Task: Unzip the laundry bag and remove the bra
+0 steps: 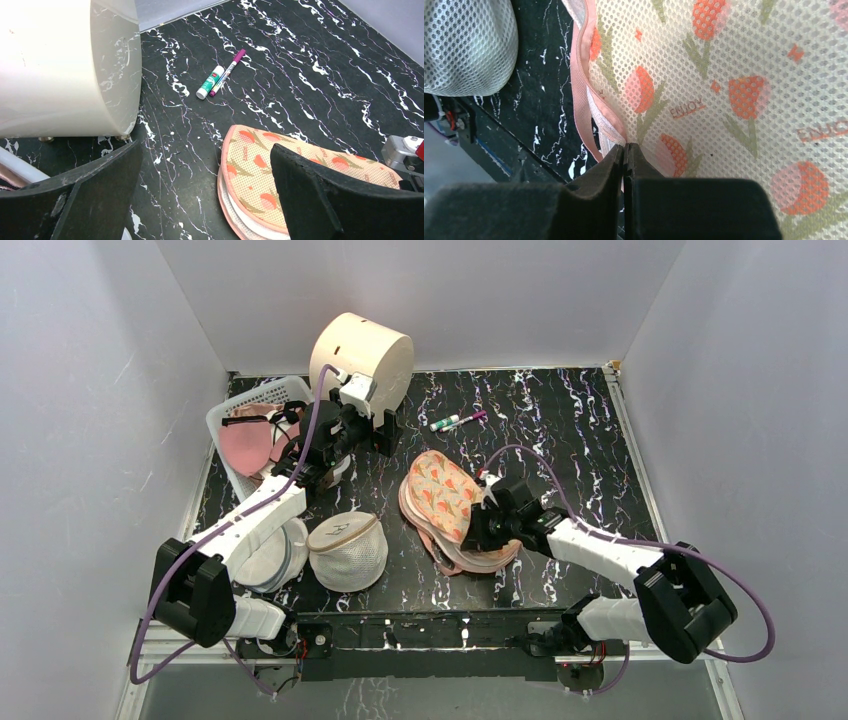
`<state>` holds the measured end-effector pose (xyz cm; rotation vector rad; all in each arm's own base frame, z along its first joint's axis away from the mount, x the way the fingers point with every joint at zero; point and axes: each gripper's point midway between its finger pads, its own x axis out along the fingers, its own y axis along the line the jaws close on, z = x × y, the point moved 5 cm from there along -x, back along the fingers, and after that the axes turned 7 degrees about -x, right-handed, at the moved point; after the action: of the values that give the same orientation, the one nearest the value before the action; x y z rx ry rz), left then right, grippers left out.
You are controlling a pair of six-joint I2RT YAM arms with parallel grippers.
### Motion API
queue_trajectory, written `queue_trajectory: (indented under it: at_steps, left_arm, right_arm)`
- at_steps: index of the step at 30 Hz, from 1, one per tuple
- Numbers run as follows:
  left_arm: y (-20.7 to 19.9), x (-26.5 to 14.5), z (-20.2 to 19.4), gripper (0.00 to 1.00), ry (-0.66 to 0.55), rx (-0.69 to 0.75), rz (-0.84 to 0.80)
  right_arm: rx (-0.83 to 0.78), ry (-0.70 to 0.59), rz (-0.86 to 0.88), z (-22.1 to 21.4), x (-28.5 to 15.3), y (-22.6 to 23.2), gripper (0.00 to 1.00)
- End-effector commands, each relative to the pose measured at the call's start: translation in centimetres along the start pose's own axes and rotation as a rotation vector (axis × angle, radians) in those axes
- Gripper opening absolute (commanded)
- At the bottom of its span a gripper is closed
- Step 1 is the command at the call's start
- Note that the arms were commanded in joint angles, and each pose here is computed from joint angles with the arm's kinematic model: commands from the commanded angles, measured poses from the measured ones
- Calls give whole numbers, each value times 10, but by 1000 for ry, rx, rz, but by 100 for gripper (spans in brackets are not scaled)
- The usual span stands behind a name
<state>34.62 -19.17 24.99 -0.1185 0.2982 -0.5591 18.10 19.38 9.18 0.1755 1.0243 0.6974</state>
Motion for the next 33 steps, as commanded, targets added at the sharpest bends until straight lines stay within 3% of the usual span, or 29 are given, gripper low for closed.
queue_trajectory:
  at_steps: [1, 6, 12, 21, 28, 30, 33]
  left_arm:
    - [-2, -1, 9, 98, -25, 8, -9]
    - [-3, -1, 9, 98, -25, 6, -15]
    - [-3, 0, 8, 98, -23, 5, -15]
    - [-2, 0, 8, 98, -22, 6, -13]
    - [-3, 1, 6, 98, -18, 5, -15]
    - [-2, 1, 5, 98, -17, 7, -13]
    - [0, 3, 2, 98, -13, 10, -5]
  right_arm:
    - [4, -131, 80, 18, -2, 14, 3]
    - [48, -210, -32, 20, -12, 2, 3]
    - [30, -362, 20, 31, -38, 12, 11]
    - [98, -163, -48, -2, -19, -4, 13]
    - [142, -187, -90, 4, -22, -6, 24]
    - [126, -196, -65, 13, -27, 1, 38]
    - [100, -316, -18, 35, -46, 15, 73]
